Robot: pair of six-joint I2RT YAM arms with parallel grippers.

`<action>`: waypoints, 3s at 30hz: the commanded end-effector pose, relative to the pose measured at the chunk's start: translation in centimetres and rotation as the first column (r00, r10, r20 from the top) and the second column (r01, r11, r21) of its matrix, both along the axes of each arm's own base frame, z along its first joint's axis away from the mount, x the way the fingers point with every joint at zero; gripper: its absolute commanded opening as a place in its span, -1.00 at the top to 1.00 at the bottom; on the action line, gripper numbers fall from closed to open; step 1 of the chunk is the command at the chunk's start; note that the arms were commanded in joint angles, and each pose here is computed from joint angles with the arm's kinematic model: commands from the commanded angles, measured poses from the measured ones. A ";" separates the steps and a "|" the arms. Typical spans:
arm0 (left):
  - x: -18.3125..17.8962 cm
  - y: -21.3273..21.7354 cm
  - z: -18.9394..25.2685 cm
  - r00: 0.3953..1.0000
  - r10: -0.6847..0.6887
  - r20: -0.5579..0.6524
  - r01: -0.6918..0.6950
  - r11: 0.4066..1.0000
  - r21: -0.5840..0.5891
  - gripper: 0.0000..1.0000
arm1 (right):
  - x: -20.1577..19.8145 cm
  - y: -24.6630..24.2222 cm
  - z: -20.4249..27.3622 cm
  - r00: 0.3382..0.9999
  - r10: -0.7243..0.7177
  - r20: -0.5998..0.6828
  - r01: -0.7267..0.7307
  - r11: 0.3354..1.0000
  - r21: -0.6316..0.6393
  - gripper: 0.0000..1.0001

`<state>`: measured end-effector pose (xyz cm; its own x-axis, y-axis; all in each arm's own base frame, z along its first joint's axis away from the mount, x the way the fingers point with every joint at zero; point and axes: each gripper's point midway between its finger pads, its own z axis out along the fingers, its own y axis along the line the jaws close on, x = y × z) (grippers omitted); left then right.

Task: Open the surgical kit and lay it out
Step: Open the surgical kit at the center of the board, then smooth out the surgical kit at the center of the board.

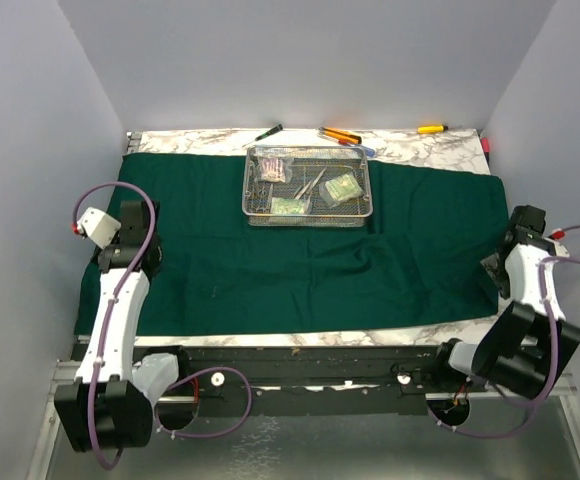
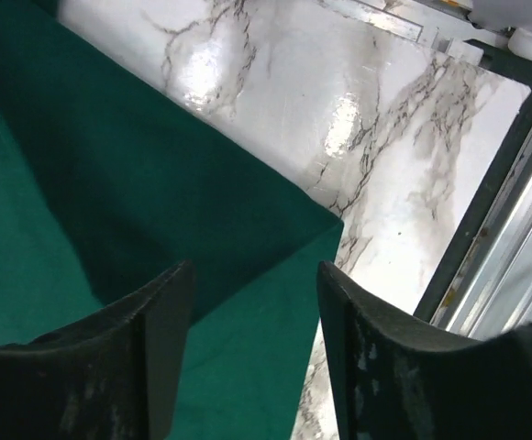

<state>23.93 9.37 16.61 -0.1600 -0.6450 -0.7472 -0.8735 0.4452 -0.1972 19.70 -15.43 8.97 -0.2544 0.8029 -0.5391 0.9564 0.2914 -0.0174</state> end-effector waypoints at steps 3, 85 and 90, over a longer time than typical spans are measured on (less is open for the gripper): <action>3.5 -2.0 -2.2 0.991 -0.134 -0.025 0.132 0.989 -0.072 -0.36 | 4.6 0.8 -0.6 0.970 0.239 -0.053 -0.240 0.970 -0.025 -0.36; 3.7 0.8 -9.6 0.953 -0.175 -0.249 0.120 0.968 -0.220 -0.31 | 5.2 8.7 -7.6 0.943 0.321 -0.089 -0.274 0.899 0.341 0.02; 2.9 1.2 -10.6 0.953 -0.157 -0.260 0.089 0.963 -0.256 -0.31 | 2.3 8.5 -9.2 0.940 0.282 -0.193 -0.200 0.912 0.359 0.02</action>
<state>27.64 11.10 6.80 -0.4306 -0.7222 -0.5413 -0.8433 0.5357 -0.0438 23.44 -8.33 1.62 -0.5782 0.7785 -0.2440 0.8138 0.5714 -0.1053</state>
